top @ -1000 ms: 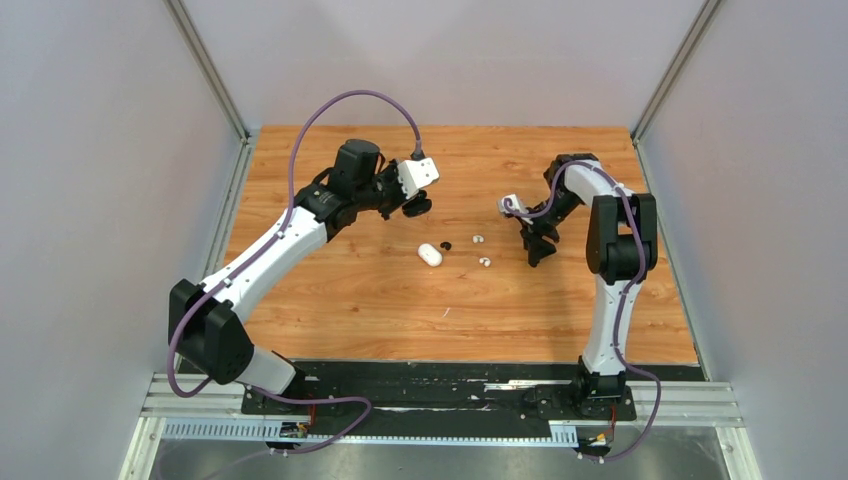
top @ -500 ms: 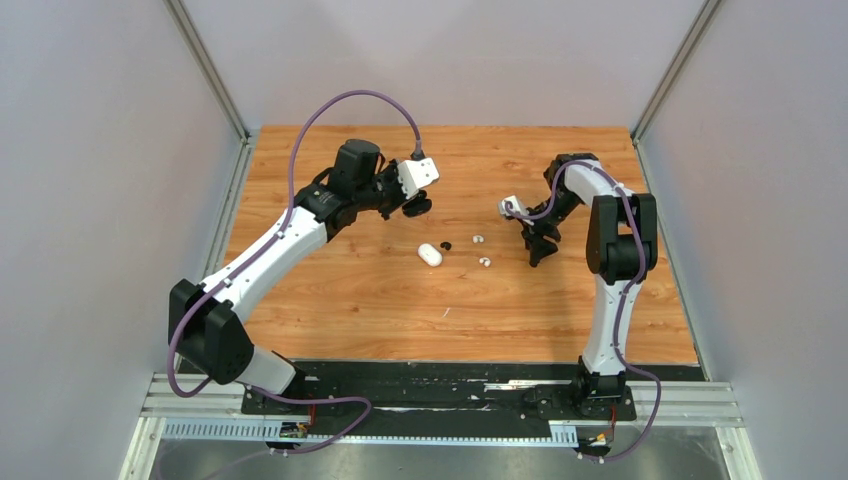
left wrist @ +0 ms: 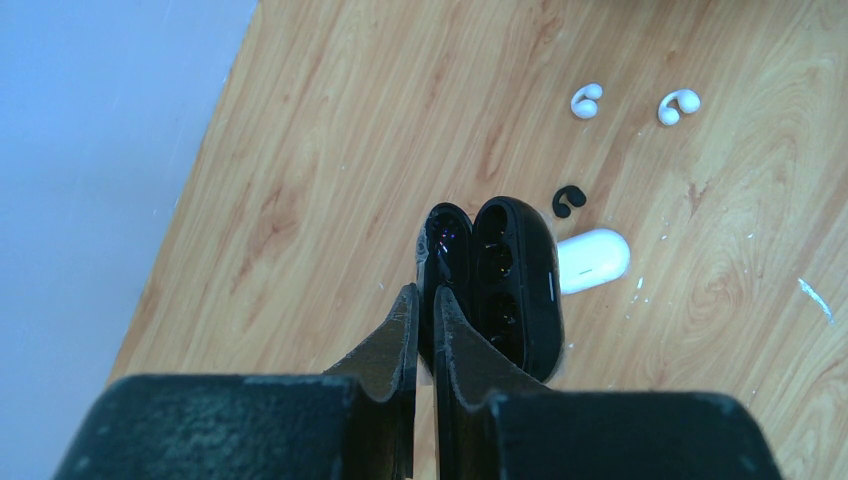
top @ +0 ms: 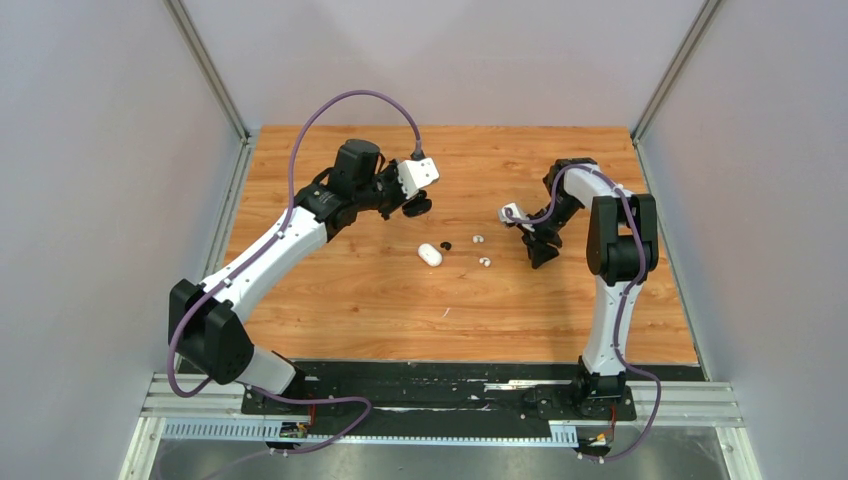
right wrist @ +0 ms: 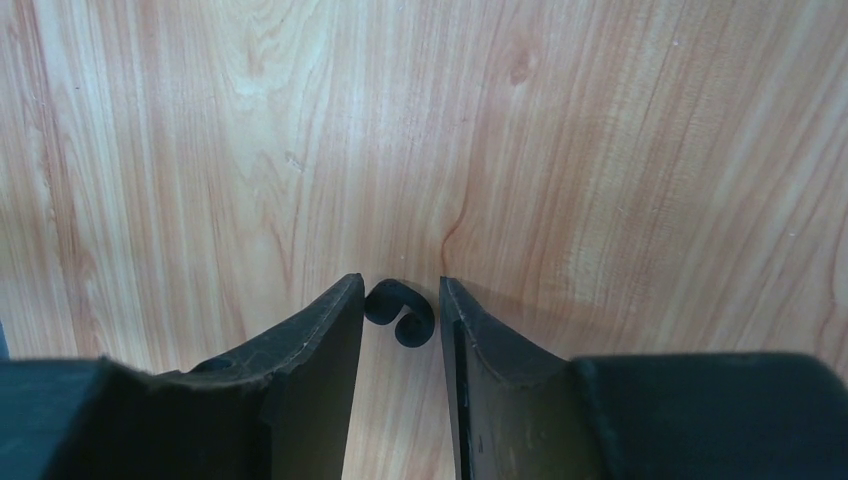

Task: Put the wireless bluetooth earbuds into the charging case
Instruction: Pick up the earbud from the center of the board, then place the earbud in the charging case.

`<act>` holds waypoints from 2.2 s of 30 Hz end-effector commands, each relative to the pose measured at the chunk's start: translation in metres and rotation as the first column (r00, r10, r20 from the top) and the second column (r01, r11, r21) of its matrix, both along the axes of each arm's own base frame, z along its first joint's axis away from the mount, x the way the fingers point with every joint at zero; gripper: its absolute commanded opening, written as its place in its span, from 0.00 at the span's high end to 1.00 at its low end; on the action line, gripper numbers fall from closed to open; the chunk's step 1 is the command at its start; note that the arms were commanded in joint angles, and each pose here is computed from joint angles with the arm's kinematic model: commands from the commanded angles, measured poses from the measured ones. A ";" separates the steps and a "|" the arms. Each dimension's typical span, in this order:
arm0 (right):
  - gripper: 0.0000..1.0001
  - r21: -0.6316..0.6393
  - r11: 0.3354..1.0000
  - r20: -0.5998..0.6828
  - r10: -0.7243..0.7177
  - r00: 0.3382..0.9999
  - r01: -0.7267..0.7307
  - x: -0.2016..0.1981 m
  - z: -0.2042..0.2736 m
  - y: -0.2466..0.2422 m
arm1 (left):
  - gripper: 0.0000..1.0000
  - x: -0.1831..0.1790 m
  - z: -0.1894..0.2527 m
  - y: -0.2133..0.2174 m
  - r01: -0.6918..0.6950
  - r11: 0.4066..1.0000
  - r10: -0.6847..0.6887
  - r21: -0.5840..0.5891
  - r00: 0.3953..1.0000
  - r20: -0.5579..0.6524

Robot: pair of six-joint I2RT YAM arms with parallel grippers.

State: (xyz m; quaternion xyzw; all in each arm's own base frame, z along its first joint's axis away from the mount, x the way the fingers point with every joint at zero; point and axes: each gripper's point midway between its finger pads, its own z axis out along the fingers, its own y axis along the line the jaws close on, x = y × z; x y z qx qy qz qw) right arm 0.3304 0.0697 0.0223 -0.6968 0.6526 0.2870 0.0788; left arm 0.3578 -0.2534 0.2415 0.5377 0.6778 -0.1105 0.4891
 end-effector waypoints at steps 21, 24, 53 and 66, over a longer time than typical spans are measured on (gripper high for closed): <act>1.00 0.074 0.973 0.037 -0.223 0.974 0.219 0.030 0.046 0.006 | 1.00 0.004 0.013 -0.003 0.008 0.999 -0.007 -0.038 0.999 0.036; 1.00 0.163 0.934 0.009 -0.324 0.946 0.318 0.037 0.078 0.024 | 1.00 0.004 0.013 -0.006 0.013 0.999 -0.012 -0.050 1.000 0.029; 1.00 0.675 0.683 0.142 -0.492 0.859 0.280 0.038 0.313 0.212 | 1.00 0.030 0.055 -0.055 -0.020 0.946 -0.001 -0.325 0.998 -0.065; 1.00 0.661 0.708 0.219 -0.499 0.838 0.249 0.043 0.299 0.213 | 1.00 0.013 0.070 -0.057 0.082 0.929 -0.081 -0.362 0.997 0.019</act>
